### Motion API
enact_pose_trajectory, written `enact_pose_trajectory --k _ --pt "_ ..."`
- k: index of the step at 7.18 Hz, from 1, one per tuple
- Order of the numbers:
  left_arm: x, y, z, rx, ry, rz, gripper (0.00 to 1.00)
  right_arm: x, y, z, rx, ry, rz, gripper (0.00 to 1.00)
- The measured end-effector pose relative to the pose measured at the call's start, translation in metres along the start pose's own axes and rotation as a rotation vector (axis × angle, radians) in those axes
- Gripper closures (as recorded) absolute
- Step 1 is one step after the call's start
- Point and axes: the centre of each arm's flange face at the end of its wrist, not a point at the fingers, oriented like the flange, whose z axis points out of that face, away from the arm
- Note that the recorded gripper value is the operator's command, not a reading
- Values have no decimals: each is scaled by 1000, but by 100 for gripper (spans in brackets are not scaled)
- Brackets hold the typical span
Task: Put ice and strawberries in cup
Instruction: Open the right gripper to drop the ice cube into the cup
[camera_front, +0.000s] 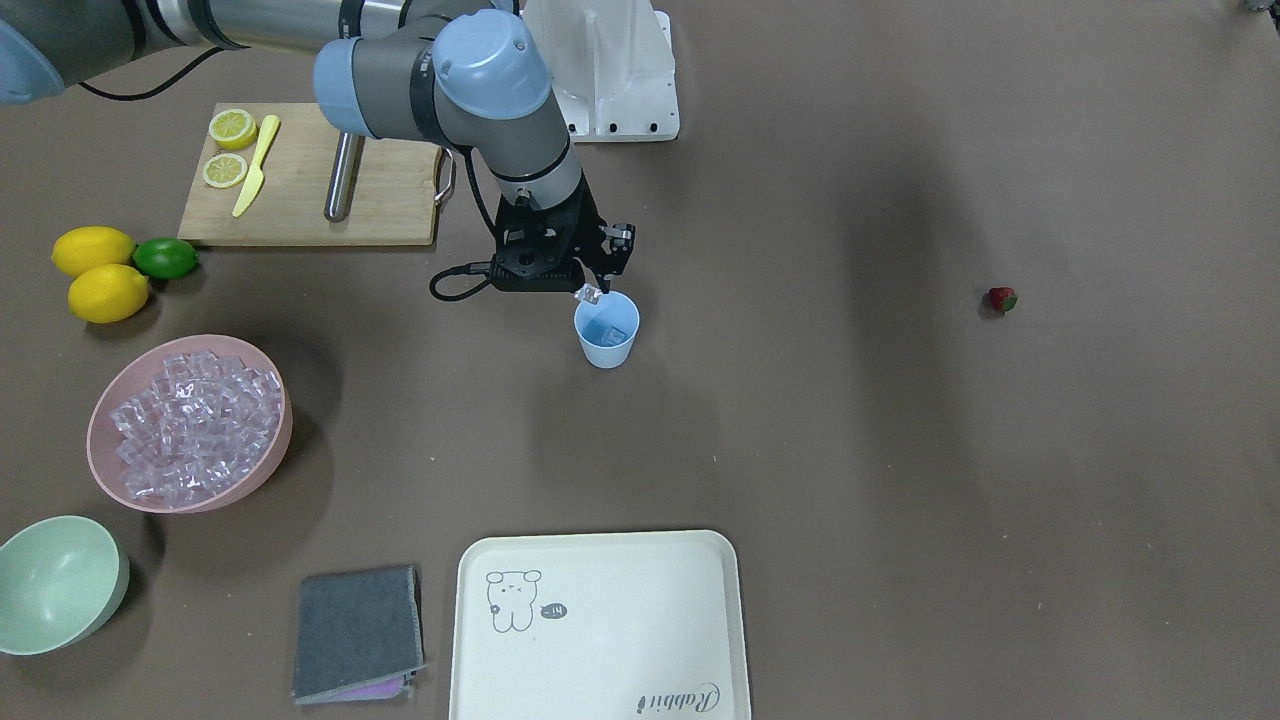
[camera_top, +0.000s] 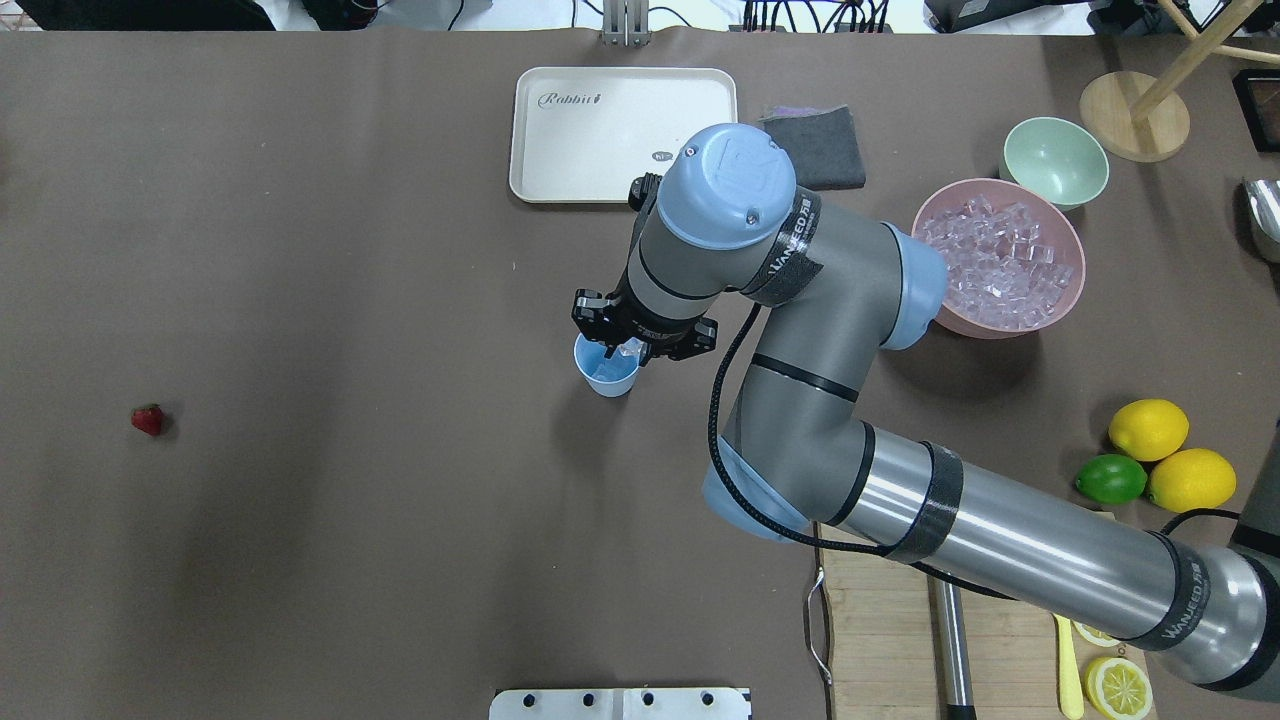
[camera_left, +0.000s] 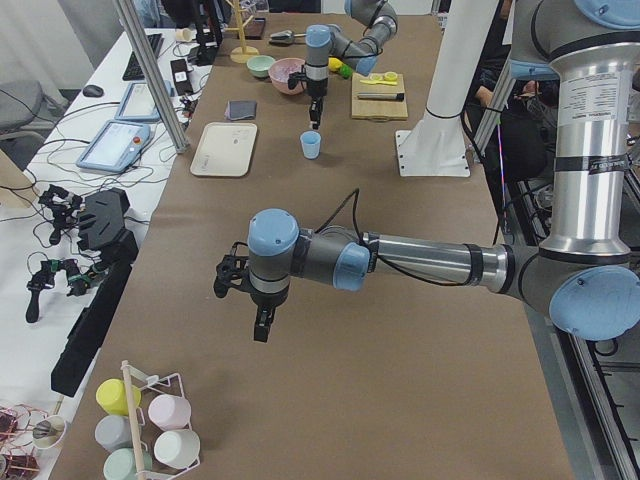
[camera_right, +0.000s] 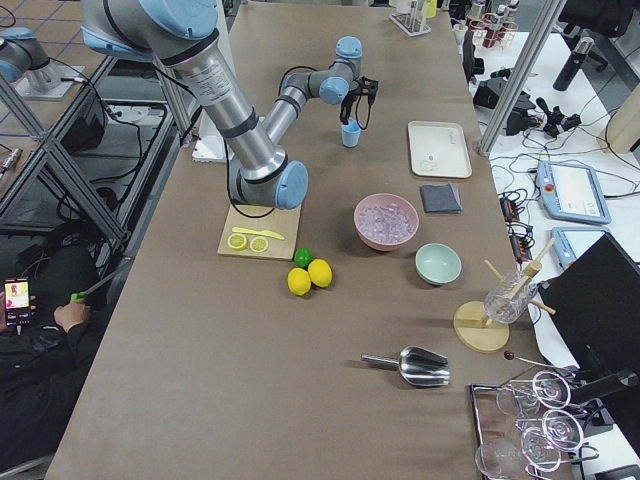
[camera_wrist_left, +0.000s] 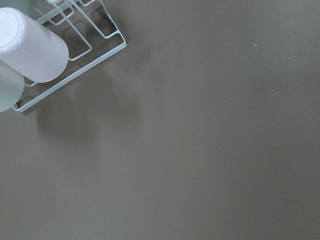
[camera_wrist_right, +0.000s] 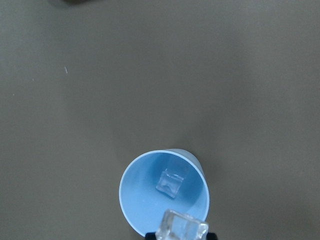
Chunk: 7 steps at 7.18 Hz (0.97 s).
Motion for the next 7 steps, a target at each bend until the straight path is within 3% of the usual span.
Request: enact_pose_trajectory --k 6,7 --pt "-4 5 4 -10 -1 -4 2 -15 -6 9 11 12 0 100" --pt "-4 5 4 -9 -1 -4 2 -17 -9 11 16 15 2 82"
